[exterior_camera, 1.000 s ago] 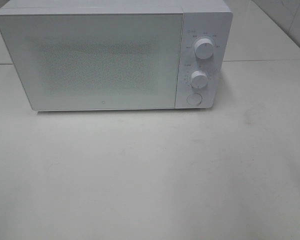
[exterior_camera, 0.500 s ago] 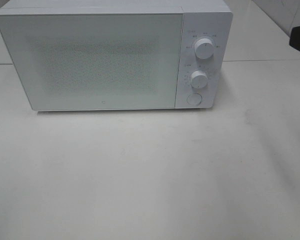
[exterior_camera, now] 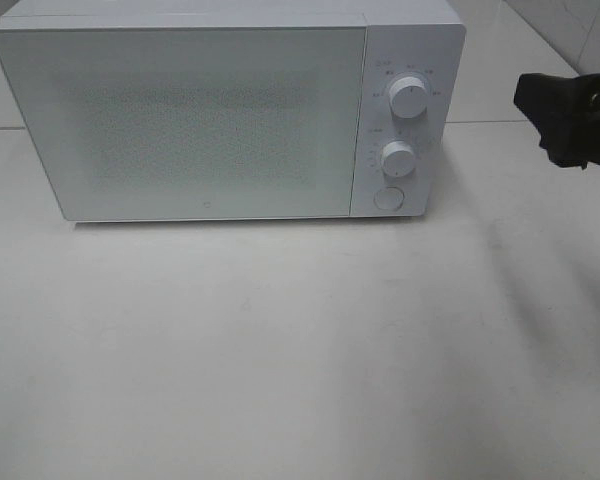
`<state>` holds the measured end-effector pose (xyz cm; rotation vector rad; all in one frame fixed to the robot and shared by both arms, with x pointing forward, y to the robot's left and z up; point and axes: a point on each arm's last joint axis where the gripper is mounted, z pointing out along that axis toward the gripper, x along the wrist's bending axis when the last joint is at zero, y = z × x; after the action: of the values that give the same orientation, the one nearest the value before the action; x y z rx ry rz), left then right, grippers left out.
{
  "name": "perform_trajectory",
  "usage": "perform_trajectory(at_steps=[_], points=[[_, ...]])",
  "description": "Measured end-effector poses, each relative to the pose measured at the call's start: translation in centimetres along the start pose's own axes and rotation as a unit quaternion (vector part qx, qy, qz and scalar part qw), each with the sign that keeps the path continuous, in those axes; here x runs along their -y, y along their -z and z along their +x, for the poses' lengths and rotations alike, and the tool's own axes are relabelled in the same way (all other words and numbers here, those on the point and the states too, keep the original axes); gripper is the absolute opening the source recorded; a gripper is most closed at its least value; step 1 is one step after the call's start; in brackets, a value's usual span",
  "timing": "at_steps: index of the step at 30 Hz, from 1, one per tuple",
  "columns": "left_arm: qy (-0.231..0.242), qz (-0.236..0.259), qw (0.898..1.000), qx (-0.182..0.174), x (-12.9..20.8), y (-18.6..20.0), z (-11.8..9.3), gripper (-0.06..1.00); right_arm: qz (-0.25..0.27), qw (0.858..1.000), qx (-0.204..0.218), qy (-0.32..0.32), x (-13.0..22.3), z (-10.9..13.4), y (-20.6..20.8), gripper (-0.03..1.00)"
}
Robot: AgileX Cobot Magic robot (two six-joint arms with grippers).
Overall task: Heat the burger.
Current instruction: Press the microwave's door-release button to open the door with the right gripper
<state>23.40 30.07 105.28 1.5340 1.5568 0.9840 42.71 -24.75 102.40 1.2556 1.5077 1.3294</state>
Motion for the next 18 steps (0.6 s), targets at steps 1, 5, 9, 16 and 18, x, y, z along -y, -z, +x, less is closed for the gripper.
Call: perform_trajectory(at_steps=[1, 5, 9, 16, 18], points=[[0.0, 0.0, 1.0, 0.0, 0.0, 0.0, 0.0, 0.99, -0.002, 1.0, 0.019, 0.003, 1.0, -0.4, -0.4, 0.76], [0.0, 0.0, 1.0, 0.0, 0.0, 0.0, 0.0, 0.99, -0.013, 0.999, 0.052, 0.001, 2.7, -1.1, -1.2, 0.76], [0.0, 0.0, 1.0, 0.0, 0.0, 0.0, 0.0, 0.99, -0.015, 0.998, 0.06, 0.003, 3.4, -1.3, -1.7, 0.76], [0.0, 0.0, 1.0, 0.0, 0.0, 0.0, 0.0, 0.99, -0.004, 0.999, 0.05, 0.004, 5.4, -0.1, -2.7, 0.76], [0.0, 0.0, 1.0, 0.0, 0.0, 0.0, 0.0, 0.99, 0.001, 0.999, 0.045, 0.011, 5.9, 0.7, -3.0, 0.76]])
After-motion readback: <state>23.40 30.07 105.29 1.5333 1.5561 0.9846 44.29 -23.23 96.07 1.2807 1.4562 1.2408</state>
